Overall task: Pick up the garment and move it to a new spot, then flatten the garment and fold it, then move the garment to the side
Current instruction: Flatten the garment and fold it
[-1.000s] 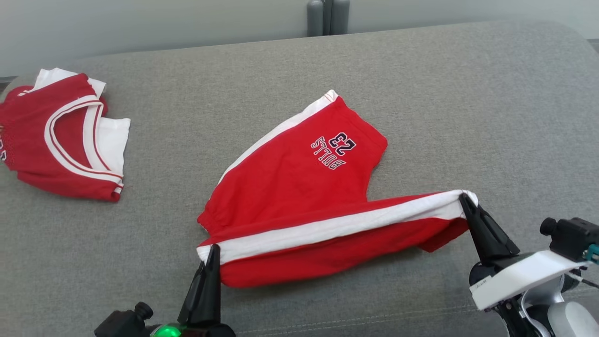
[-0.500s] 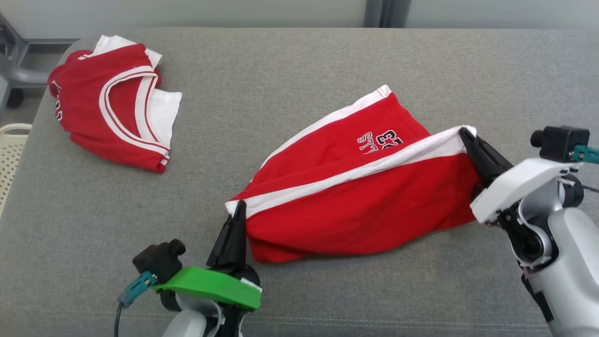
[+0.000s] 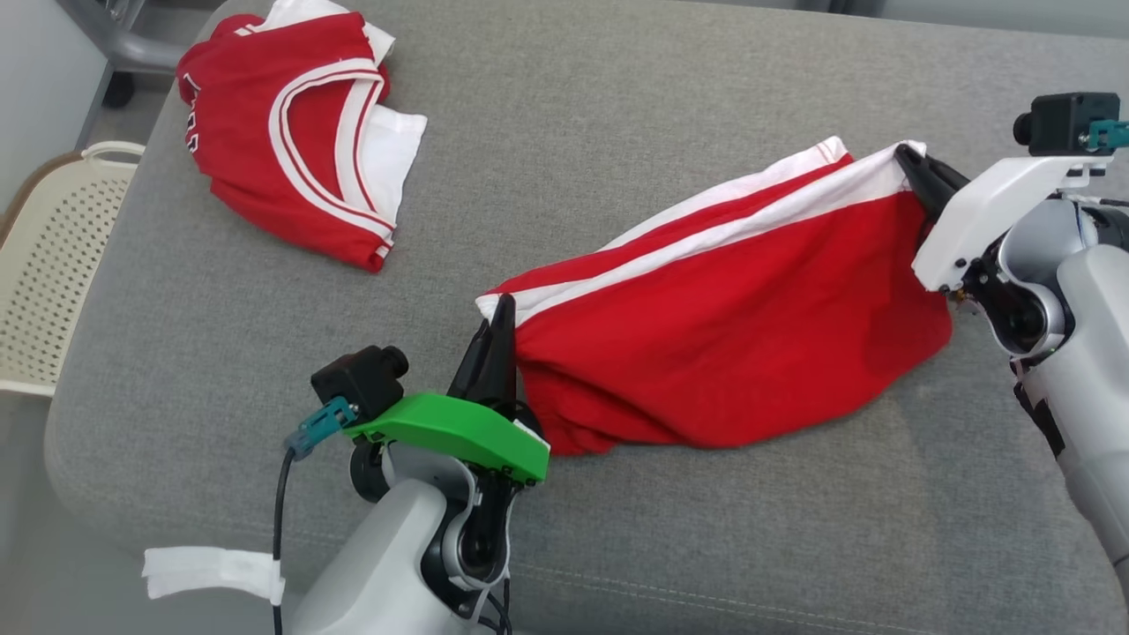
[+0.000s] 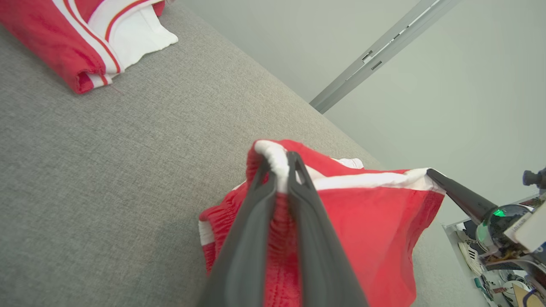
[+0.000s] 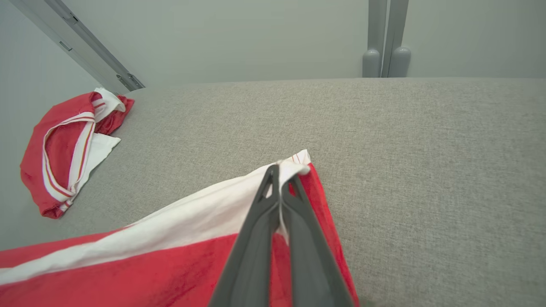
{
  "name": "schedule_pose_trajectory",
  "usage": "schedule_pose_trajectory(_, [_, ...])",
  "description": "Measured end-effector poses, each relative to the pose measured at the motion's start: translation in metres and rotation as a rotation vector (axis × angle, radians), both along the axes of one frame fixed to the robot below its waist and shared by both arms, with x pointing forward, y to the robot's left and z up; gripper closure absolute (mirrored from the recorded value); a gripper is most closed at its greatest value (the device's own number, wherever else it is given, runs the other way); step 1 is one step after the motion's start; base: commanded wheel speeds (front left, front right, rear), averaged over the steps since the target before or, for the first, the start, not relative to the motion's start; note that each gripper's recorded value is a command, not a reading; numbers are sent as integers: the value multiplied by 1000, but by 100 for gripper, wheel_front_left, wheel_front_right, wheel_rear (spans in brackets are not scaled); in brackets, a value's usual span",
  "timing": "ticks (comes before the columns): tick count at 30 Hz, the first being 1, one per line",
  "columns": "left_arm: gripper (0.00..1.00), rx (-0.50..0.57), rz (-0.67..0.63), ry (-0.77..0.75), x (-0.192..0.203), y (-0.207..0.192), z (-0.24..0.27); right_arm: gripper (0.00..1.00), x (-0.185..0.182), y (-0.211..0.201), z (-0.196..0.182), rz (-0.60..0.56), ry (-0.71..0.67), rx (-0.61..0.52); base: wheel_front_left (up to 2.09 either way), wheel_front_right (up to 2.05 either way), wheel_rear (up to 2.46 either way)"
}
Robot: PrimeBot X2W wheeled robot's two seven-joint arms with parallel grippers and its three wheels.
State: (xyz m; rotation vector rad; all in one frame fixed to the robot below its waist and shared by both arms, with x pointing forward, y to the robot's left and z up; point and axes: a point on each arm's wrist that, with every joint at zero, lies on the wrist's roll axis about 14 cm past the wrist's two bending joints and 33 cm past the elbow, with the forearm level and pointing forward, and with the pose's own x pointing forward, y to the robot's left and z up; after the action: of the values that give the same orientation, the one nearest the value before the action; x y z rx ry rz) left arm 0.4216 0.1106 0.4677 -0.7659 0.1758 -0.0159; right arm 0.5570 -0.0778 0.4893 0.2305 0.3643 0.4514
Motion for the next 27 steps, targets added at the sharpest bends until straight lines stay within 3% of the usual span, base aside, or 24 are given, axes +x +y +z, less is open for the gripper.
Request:
schedule_pose_trajectory(16, [100,11,32,119,18,13,-27,100,42,38,-48,104,106,-63,0,0,0])
schedule_pose_trajectory(26, [100,27,34,118,23,16,-26,100,52,44,-57,112,111,-83,0,0,0])
schedule_pose_trajectory(27, [100,29,37,121,23,17,-26,76,53,45,-56,113,105,-84,0,0,0])
